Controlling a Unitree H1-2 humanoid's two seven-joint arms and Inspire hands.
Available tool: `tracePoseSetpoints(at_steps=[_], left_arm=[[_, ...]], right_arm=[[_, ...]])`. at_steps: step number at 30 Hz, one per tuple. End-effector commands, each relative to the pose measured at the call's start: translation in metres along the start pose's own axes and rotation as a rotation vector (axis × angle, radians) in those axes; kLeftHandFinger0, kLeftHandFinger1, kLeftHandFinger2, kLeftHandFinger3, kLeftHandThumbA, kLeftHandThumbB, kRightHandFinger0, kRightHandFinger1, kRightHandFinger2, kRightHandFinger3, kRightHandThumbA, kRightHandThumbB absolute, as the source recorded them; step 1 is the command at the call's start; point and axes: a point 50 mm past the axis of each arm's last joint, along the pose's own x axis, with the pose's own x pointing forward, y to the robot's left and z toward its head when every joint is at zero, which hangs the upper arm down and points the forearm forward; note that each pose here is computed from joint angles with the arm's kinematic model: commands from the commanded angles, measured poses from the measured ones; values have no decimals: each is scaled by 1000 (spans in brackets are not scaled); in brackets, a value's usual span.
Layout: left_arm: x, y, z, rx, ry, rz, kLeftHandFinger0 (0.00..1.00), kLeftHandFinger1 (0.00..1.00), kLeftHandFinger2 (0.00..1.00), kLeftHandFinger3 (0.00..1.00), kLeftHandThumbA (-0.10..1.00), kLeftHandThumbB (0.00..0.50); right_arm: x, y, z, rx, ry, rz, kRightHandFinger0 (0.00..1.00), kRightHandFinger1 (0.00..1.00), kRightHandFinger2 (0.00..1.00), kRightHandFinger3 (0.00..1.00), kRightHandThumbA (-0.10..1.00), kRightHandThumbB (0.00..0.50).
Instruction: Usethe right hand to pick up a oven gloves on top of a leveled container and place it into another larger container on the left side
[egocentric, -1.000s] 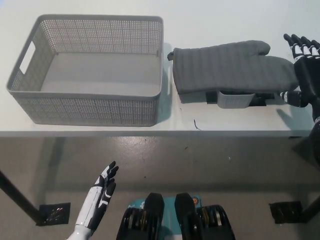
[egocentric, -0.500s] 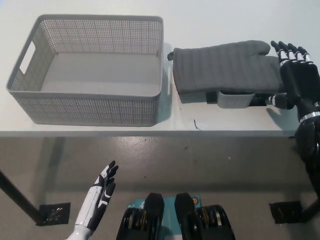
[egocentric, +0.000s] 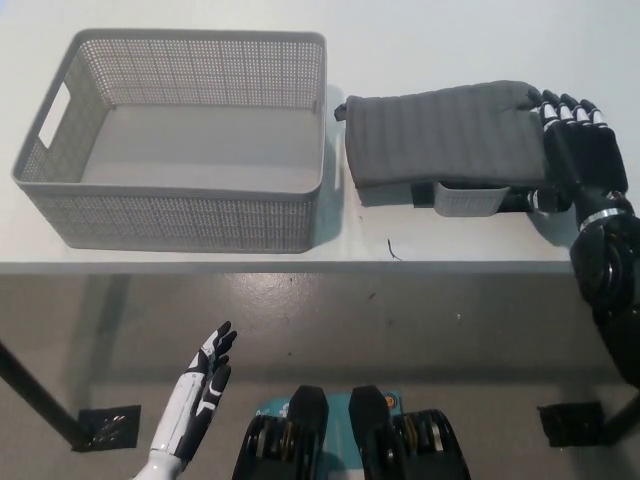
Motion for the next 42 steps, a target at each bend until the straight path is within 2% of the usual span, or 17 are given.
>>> tracePoseSetpoints(at_steps=[1,7,8,9,10,11,12,13,15,16,17,20,24,34,37,40,42], left_arm=[[7,4,11,-3,-74,23,1000,1000,1000,1000,1000,138],[5,2,11,1,-74,22,1000,1000,1000,1000,1000,113],[5,1,11,-4,-73,20,1000,1000,1000,1000,1000,118],[5,0,11,-9,-73,19,1000,1000,1000,1000,1000,117],[5,0,11,-11,-73,20,1000,1000,1000,1000,1000,116],[6,1,12,-8,-75,19,1000,1000,1000,1000,1000,119],[7,2,13,-5,-79,18,1000,1000,1000,1000,1000,118],[9,3,12,-1,-83,17,1000,1000,1000,1000,1000,126],[11,4,12,-4,-81,18,1000,1000,1000,1000,1000,139],[11,4,11,-8,-79,17,1000,1000,1000,1000,1000,153],[11,4,11,-13,-75,16,1000,1000,1000,1000,1000,156],[9,3,12,7,-76,14,1000,1000,1000,1000,1000,138],[9,3,12,0,-72,14,1000,1000,1000,1000,1000,145],[9,2,11,3,-80,15,1000,1000,1000,1000,1000,142],[8,3,11,4,-78,15,1000,1000,1000,1000,1000,147],[11,3,11,-15,-83,18,1000,1000,1000,1000,1000,141],[11,3,11,-3,-83,16,1000,1000,1000,1000,1000,143]], right_arm=[[25,-27,14,10,-12,-101,1000,1000,1000,1000,1000,349],[33,-16,16,42,-56,-201,1000,1000,1000,1000,1000,325],[32,-15,16,71,-83,-308,1000,1000,1000,1000,971,305],[32,-13,18,103,-88,-400,937,884,935,1000,796,260],[32,-12,18,111,-87,-422,789,773,842,921,688,280],[32,-12,21,110,-102,-523,311,388,485,529,276,253],[32,-12,24,121,-108,-578,30,171,306,313,52,227],[31,-14,29,159,-132,-643,1,8,219,197,-93,212],[31,-16,32,184,-147,-671,0,82,377,359,-100,196],[30,-16,33,204,-154,-670,0,159,510,496,-100,171],[31,-17,33,234,-160,-669,0,207,568,563,-100,183],[29,-15,31,244,-156,-661,0,207,571,599,-100,163],[29,-16,28,260,-147,-657,0,298,677,710,-100,136],[32,-34,22,247,-170,-724,0,291,640,677,-100,168],[34,-47,22,248,-186,-762,0,265,634,685,-100,151],[39,-72,22,235,-222,-830,0,258,632,690,-100,197],[41,-92,24,201,-241,-877,0,255,619,701,-100,187]])
